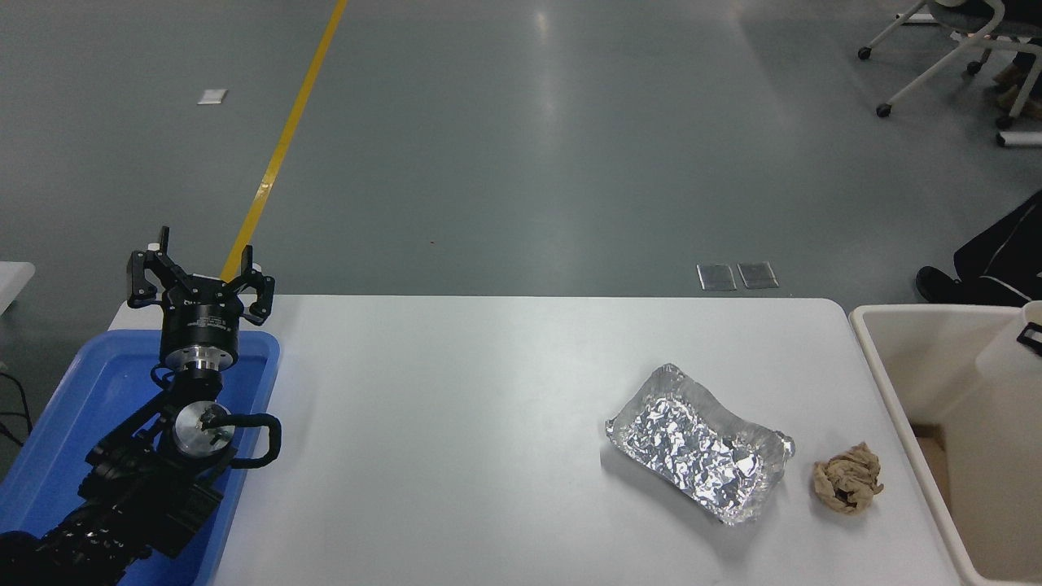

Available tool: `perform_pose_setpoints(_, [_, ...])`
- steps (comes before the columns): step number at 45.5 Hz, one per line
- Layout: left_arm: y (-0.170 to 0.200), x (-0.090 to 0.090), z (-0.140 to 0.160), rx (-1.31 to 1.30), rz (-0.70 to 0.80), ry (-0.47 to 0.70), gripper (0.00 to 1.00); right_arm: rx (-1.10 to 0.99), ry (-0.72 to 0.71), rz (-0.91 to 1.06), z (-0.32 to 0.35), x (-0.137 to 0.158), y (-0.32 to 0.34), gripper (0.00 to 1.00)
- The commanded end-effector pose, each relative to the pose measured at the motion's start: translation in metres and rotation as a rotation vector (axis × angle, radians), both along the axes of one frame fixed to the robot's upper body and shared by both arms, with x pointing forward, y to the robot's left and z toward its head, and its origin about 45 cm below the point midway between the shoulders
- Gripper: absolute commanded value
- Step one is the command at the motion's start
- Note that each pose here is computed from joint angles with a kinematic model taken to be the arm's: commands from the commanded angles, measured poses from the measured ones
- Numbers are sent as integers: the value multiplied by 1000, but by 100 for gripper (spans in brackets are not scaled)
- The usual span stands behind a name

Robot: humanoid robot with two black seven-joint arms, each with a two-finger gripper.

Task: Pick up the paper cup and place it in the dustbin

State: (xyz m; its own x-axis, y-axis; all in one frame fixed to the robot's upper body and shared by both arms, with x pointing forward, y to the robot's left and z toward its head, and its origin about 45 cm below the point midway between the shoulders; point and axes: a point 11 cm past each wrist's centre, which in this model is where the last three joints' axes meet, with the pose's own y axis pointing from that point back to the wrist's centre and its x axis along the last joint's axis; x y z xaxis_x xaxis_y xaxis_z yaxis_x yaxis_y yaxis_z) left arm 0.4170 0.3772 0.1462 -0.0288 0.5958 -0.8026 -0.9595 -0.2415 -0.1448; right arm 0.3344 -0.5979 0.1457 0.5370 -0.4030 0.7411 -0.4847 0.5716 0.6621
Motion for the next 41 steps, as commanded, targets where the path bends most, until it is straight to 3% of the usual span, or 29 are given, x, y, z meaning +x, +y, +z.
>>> perform_pose_setpoints(1, [0, 0, 0, -2, 2, 0, 99, -56, 8, -46, -26, -14, 7, 0])
perform_pose_setpoints(5, [0, 0, 0, -2, 2, 0, 99, -46, 2, -58, -28, -15, 8, 0])
perform_pose_setpoints(7, [0, 0, 0, -2, 2, 0, 99, -43, 3, -60, -29, -15, 8, 8])
perform_pose_setpoints(11, [0, 0, 0, -2, 2, 0, 99, -39, 8, -62, -32, -18, 8, 37])
perform_pose_setpoints(16, [0, 0, 0, -2, 2, 0, 99, -39, -5, -79, -31, -21, 4, 96])
perform_pose_setpoints(17, [0, 0, 0, -2, 2, 0, 99, -35, -12, -83, -30, -21, 4, 100])
perform_pose_setpoints(41, [0, 0, 0, -2, 2, 0, 99, 61, -40, -131, -39, -20, 14, 100])
